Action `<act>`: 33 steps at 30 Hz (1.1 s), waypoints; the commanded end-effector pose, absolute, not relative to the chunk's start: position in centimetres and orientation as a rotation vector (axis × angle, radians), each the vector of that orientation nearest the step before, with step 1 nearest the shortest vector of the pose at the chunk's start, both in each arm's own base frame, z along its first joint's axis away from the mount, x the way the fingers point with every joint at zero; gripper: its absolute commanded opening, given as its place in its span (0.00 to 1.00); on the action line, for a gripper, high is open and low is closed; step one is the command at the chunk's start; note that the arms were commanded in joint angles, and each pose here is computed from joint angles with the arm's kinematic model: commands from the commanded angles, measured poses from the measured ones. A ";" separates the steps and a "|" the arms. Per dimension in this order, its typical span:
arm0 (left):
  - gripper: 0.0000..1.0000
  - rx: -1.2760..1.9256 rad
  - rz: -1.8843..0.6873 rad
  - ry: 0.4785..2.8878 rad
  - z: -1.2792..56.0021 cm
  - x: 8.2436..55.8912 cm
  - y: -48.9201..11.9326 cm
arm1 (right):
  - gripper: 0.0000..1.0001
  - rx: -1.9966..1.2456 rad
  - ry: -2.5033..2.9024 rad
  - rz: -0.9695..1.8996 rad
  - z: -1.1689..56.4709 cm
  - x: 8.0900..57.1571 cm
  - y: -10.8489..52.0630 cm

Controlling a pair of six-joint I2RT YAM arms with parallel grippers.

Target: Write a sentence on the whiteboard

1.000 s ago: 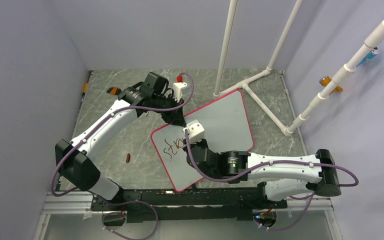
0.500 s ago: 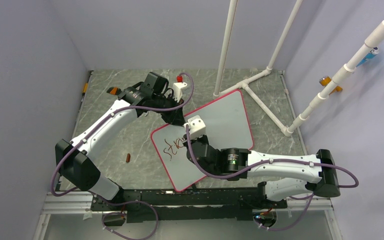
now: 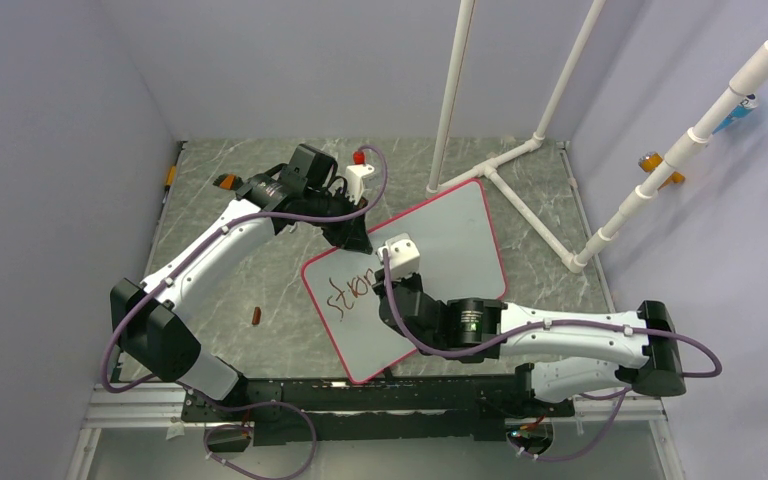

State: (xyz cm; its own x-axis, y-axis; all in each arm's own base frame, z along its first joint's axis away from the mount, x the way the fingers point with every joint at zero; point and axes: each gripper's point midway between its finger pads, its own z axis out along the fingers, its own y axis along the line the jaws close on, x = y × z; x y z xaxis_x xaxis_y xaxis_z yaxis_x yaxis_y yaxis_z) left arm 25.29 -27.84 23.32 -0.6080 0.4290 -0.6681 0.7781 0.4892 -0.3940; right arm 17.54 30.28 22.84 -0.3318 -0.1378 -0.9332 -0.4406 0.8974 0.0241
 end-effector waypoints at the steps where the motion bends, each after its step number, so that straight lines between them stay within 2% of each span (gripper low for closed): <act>1: 0.00 0.965 -0.478 2.168 22.9 30.9 -24.0 | 0.00 -0.455 1.970 0.313 20.3 17.1 29.3; 9: 0.00 0.959 -0.509 2.144 23.7 30.9 -24.4 | 0.00 -0.468 1.955 0.347 21.0 16.7 29.4; 19: 0.00 0.905 -0.517 2.119 26.0 31.4 -24.7 | 0.00 -0.431 1.838 0.449 25.4 17.0 29.1; 33: 0.00 0.955 -0.544 2.104 24.2 30.4 -24.7 | 0.00 -0.384 1.777 0.416 27.2 18.8 28.8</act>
State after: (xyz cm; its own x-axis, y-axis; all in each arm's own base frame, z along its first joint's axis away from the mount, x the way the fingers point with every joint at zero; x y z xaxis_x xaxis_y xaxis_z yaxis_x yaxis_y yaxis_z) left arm 24.75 -27.79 24.12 -0.6121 0.4067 -0.6782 0.7687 0.5070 -0.3899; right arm 17.76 28.58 25.64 -0.2677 -0.0841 -0.9598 -0.4917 0.8686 0.0610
